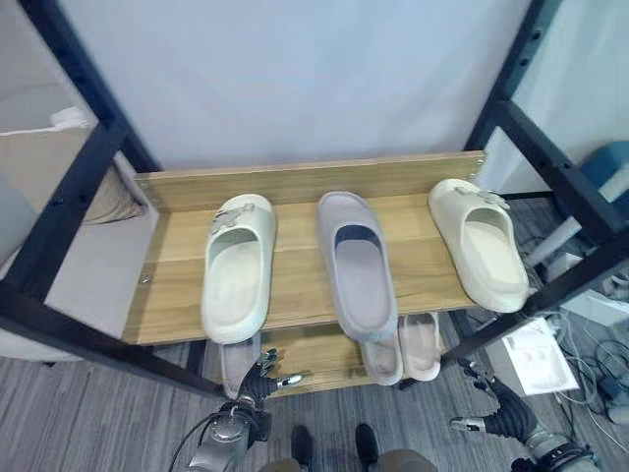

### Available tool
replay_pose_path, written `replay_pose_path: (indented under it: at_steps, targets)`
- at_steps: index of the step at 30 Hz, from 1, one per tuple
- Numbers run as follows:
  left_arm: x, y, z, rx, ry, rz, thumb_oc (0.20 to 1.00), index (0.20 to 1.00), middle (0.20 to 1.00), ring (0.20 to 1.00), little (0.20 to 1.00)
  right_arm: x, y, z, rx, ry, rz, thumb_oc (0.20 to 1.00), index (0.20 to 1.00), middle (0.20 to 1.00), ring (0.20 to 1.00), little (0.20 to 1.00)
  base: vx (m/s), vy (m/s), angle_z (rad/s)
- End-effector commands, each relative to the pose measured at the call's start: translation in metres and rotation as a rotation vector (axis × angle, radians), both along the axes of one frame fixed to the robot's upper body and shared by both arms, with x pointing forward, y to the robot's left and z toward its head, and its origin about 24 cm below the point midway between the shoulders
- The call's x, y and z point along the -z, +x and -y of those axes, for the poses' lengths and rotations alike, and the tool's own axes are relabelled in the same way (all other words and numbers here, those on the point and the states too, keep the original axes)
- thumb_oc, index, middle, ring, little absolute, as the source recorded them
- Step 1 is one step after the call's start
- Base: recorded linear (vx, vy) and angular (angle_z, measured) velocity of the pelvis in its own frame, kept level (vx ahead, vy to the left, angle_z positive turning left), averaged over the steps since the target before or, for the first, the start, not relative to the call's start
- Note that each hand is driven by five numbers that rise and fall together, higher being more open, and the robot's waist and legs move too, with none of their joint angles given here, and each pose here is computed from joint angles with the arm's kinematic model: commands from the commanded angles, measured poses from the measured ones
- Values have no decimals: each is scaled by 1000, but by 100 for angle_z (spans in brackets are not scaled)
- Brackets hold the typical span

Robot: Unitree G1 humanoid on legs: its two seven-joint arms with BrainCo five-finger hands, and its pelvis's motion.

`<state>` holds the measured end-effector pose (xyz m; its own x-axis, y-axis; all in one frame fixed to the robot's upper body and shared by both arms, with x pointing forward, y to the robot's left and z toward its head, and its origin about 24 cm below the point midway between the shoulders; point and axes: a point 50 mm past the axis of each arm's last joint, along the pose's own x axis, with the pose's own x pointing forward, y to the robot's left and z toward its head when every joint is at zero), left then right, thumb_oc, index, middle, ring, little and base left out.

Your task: Arrange the slippers neatly on the shoe rack.

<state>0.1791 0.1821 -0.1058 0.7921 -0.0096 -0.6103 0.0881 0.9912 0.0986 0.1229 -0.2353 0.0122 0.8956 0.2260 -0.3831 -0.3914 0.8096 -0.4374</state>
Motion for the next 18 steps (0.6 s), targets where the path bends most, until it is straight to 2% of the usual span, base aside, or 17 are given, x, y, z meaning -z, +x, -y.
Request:
replay_pose_path:
  at_steps: [1,5,6,8,10,13,18]
  targets:
    - [-8,25,2,51,46,65,1000,1000,1000,1000,1000,-39,8,2,-146,8,106,1000,1000,1000,1000,1000,-8,31,-13]
    - [-5,23,6,92,51,49,1000,1000,1000,1000,1000,-88,10,0,-329,1,165,1000,1000,1000,1000,1000,-15,28,-1]
    - [-5,23,7,93,49,48,1000,1000,1000,1000,1000,-89,9,0,-328,-1,163,1000,1000,1000,1000,1000,-27,44,1]
    - [-2,20,5,104,54,29,1000,1000,1000,1000,1000,-130,12,-6,-482,-46,209,1000,1000,1000,1000,1000,-25,52,-2]
    - [0,18,6,106,51,19,1000,1000,1000,1000,1000,-140,13,-7,-502,-61,217,1000,1000,1000,1000,1000,-11,17,-1]
    - [5,10,5,91,46,-3,1000,1000,1000,1000,1000,-184,19,-20,-634,-133,337,1000,1000,1000,1000,1000,-29,57,-9]
    - [7,5,9,49,8,1,1000,1000,1000,1000,1000,-229,22,-30,-660,-163,624,1000,1000,1000,1000,1000,-11,45,-14]
